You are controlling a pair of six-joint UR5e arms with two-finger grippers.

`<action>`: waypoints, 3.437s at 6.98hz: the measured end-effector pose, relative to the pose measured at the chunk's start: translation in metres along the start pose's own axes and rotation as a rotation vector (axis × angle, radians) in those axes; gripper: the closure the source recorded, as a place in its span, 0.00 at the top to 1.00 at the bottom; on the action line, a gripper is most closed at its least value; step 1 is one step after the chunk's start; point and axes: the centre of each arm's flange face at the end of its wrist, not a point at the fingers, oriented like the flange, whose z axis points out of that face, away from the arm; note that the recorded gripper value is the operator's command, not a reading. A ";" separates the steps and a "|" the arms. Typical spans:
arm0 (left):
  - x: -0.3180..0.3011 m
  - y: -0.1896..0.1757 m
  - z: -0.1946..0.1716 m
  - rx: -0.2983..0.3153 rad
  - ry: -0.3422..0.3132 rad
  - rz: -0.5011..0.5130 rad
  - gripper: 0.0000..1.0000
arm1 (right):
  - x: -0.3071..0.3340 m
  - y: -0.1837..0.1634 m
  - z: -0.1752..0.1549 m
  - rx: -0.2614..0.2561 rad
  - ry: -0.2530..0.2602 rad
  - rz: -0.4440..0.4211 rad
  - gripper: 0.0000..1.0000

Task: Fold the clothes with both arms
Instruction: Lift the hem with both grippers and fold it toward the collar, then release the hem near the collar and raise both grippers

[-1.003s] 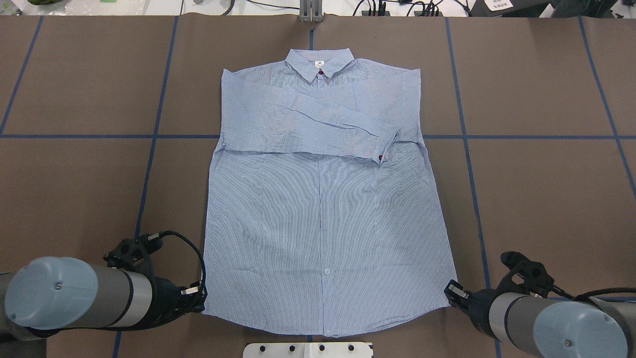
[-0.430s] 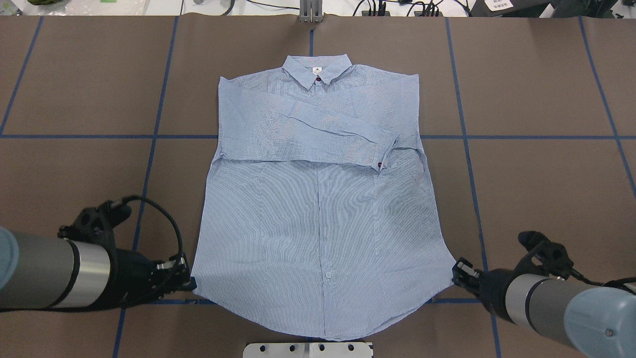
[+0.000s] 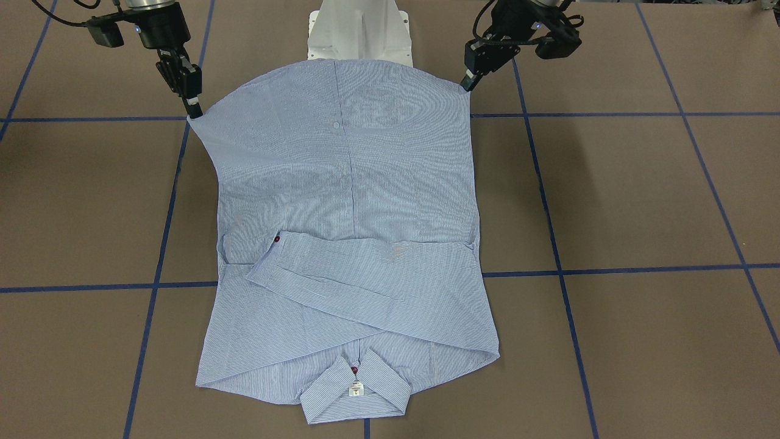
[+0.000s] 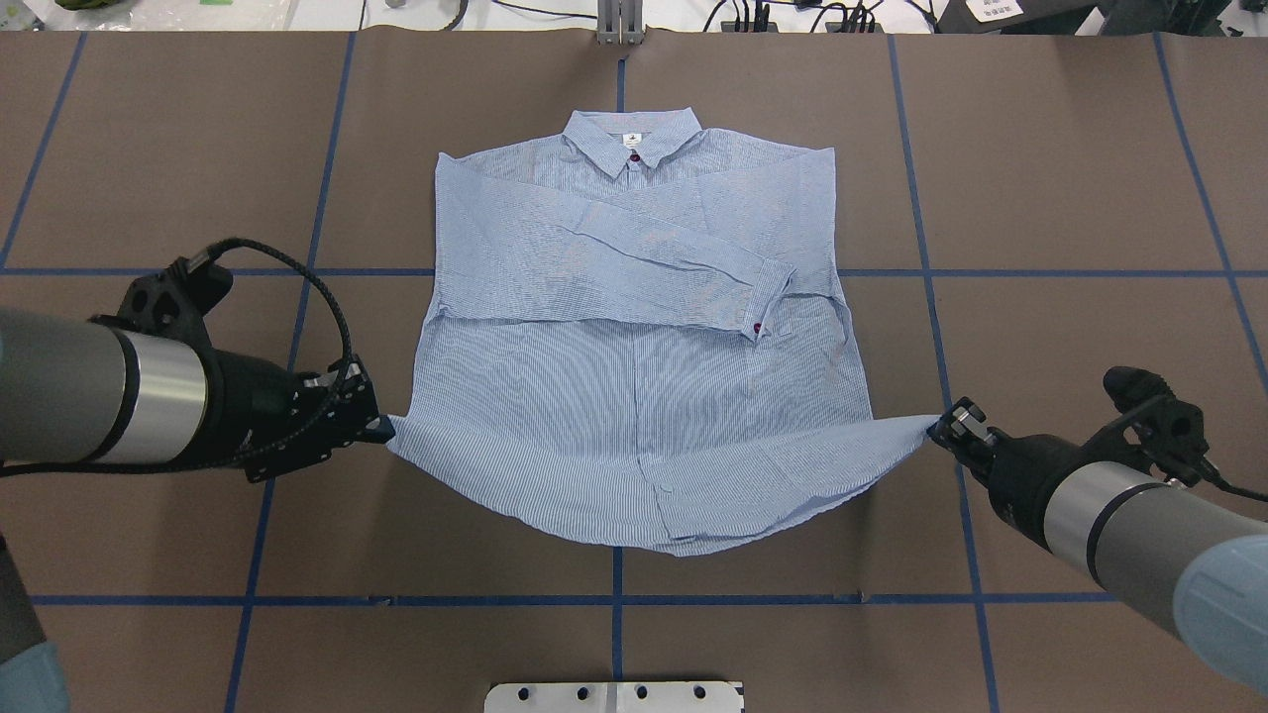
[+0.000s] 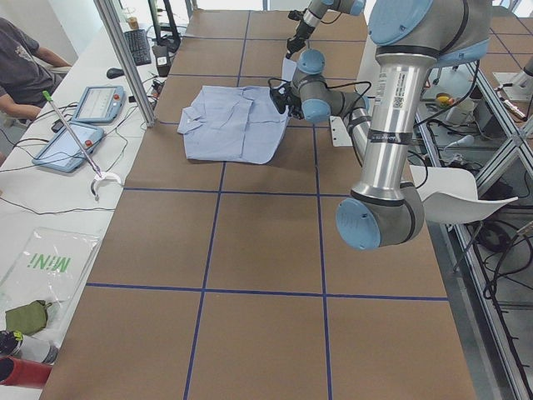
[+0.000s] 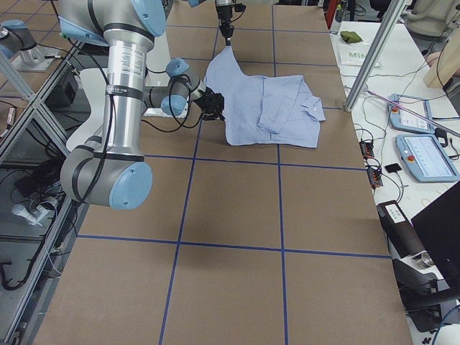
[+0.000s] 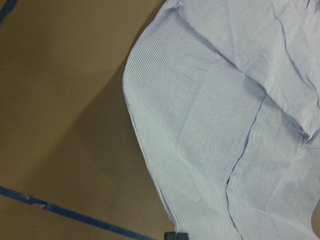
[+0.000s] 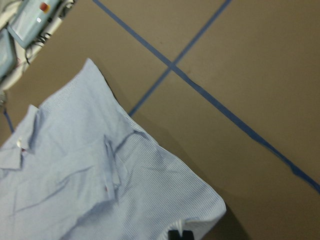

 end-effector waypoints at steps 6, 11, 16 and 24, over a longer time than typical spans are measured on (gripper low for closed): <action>0.033 -0.066 -0.027 0.100 0.023 -0.099 0.00 | -0.054 -0.015 0.002 0.155 -0.182 0.067 0.00; 0.070 -0.156 0.055 0.181 -0.012 -0.099 0.00 | -0.119 -0.038 0.112 0.294 -0.118 0.059 0.00; 0.090 -0.251 0.143 0.297 -0.004 -0.029 0.00 | -0.169 -0.084 0.213 0.252 0.058 0.033 0.00; 0.084 -0.323 0.218 0.432 -0.061 0.151 0.99 | -0.201 -0.136 0.318 0.144 0.170 -0.065 1.00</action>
